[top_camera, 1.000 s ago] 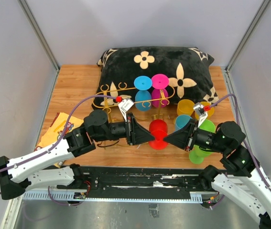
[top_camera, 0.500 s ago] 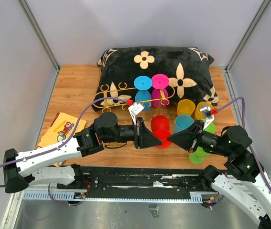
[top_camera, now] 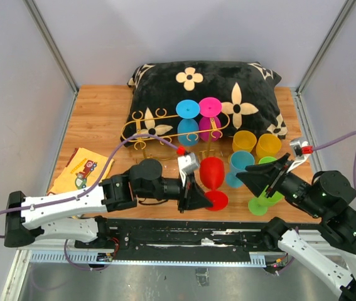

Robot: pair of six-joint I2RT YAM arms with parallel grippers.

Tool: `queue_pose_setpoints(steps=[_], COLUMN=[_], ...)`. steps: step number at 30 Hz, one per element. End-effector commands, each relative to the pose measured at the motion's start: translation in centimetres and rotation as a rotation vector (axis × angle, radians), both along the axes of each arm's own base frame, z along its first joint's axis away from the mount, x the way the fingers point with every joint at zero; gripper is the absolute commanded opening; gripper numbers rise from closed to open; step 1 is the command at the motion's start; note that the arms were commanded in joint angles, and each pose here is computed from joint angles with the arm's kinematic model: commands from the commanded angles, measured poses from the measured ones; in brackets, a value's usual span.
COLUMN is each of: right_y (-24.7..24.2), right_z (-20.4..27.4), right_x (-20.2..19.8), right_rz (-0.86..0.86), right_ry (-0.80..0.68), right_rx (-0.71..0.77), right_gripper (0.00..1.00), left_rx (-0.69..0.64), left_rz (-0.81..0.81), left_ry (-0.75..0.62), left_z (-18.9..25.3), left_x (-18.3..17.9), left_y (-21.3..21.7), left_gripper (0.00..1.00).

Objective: Take the wine glass off the wine glass rack
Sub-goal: Place the wine glass at the center of the board.

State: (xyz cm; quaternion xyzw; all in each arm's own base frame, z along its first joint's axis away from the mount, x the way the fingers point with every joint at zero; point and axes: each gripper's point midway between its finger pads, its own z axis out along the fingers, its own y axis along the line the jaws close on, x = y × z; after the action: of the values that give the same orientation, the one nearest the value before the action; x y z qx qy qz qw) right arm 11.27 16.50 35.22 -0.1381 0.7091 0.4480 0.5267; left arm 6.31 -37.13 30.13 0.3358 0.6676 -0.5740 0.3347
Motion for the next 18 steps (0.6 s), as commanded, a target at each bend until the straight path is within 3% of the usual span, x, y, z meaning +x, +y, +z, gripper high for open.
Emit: queue_pose_setpoints(steps=[1,6,10,13,18], right_y=[-4.4,-4.1,-1.9,-0.2,1.3], right_z=[-2.9,-4.0,-4.1,-4.8,-4.4], right_x=[2.3,2.5,1.5,1.0,0.3], right_rz=[-0.25,-0.248,-0.114,-0.02,0.079], right_ry=[0.051,0.115,0.146,0.2,0.185], right_rx=[-0.203,-0.245,-0.255,-0.264,-0.242], right_gripper=[0.54,0.6,0.66,0.69,0.69], left_rx=[0.064,0.042,0.113,0.171,0.199], left_rz=[-0.105,-0.175,-0.12,-0.174,-0.223], left_ry=[-0.29,-0.428,-0.587,-0.714,-0.794], left_z=[-2.3,-3.4,-5.3,-7.2,-7.9], left_x=[-2.5,-4.1,-2.6,-2.3,-2.3], left_y=[0.5,1.1,2.1,3.0,3.6], left_gripper=[0.01,0.0,0.0,0.0,0.0])
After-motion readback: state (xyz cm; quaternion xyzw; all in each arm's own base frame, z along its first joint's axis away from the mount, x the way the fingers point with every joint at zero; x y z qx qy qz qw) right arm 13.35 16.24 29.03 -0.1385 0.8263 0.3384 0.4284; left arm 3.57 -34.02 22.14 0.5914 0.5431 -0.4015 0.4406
